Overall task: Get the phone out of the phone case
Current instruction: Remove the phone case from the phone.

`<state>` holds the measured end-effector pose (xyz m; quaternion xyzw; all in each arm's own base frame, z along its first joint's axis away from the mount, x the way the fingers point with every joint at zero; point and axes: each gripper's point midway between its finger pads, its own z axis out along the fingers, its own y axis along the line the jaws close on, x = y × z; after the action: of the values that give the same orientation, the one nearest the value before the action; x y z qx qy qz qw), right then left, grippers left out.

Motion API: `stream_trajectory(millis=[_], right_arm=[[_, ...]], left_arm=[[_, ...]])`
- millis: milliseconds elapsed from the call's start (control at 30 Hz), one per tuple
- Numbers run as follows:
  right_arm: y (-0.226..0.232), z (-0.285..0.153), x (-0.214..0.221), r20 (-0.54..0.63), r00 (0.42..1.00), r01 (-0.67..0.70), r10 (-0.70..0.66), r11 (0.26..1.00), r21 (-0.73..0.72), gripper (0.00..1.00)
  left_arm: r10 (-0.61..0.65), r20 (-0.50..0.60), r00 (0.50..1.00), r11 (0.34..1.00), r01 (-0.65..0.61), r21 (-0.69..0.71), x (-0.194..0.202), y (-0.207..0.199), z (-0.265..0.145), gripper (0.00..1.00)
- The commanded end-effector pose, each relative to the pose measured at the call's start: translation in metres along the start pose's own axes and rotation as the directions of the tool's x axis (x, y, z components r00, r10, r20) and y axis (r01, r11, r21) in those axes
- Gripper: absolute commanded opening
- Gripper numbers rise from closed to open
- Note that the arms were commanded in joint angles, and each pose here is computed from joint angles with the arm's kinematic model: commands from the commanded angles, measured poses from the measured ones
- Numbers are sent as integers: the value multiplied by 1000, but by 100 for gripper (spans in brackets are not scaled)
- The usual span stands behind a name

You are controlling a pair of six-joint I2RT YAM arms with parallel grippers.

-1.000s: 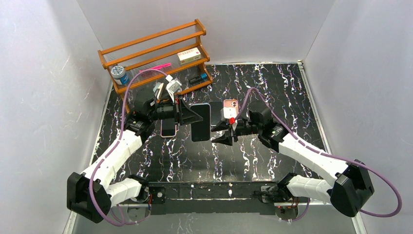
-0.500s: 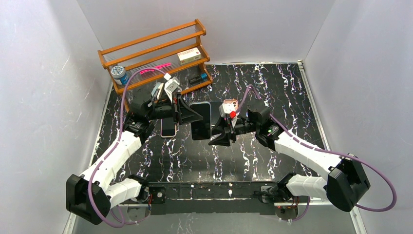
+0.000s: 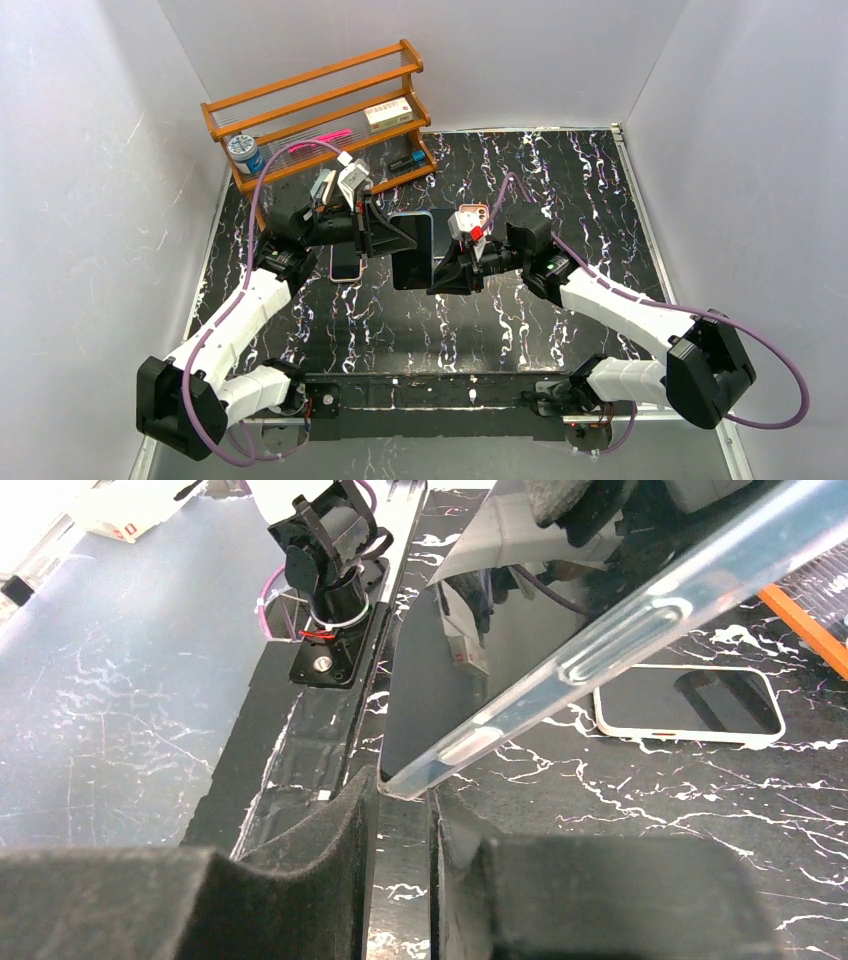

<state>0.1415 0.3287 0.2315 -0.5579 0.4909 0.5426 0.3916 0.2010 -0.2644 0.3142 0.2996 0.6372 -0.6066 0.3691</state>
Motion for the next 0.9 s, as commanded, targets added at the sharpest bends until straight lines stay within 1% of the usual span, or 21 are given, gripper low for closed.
stream_trajectory(millis=[0,267,500,700,867], right_arm=[[-7,3,-10,12,992,126,-126,992,-5,1],[-22,5,-15,-24,955,296,-297,955,-13,1],[-54,10,-13,-119,926,361,-358,932,13,1],[-72,11,-24,-149,900,422,-411,905,57,1],[-87,7,-38,-182,859,501,-479,859,108,1]], left_arm=[[-43,41,998,999,42,16,-11,-9,2,0],[-156,47,987,987,154,50,0,-20,0,0],[-175,37,984,981,171,88,7,-32,-2,0],[-183,15,983,978,181,104,13,-35,2,0],[-200,5,980,974,198,110,15,-37,5,0]])
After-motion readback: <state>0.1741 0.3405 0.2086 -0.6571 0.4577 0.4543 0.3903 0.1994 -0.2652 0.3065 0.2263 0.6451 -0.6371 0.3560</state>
